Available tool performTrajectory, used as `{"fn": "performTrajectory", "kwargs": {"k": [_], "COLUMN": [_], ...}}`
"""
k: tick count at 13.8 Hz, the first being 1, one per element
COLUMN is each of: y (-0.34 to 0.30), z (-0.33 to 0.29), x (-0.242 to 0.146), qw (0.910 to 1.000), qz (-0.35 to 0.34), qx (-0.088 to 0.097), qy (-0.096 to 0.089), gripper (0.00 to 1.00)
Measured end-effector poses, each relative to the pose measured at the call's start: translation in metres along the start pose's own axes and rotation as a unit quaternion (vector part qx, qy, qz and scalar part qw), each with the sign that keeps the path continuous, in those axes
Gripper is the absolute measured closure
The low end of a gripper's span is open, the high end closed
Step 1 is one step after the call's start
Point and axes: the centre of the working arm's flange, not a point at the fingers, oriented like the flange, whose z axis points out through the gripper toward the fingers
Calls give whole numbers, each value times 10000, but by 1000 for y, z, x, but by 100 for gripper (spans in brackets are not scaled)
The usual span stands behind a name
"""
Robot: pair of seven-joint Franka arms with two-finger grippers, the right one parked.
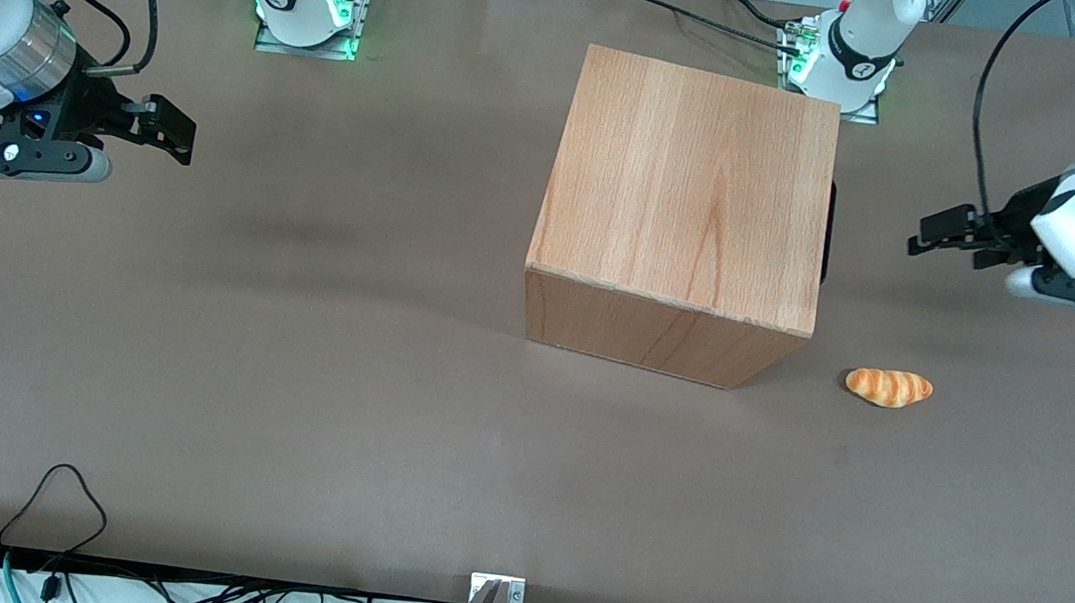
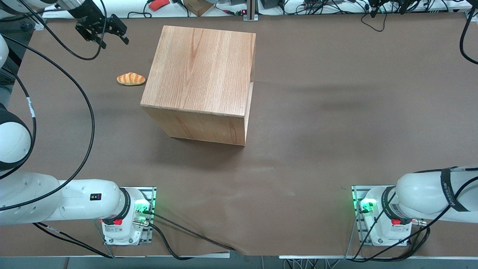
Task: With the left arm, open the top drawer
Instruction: 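Move the open left gripper to the black drawer handle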
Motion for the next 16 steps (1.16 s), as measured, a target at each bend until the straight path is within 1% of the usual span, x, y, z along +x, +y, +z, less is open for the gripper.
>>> {"fn": "performTrajectory", "kwargs": {"k": [2,3,5,9,14,16], "y": [7,12,21,19,26,28], "z": [23,34,57,81,95,103], "x": [1,2,1,-3,-6,-8], "qw": [9999,9998,9997,9991,9981,9978], "qz": [54,87,187,359,459,507], "qx": [-138,-168,-163,-178,-387,-393], "qy": [1,18,8,-127,-166,-192], "gripper": [0,0,0,0,0,0]}}
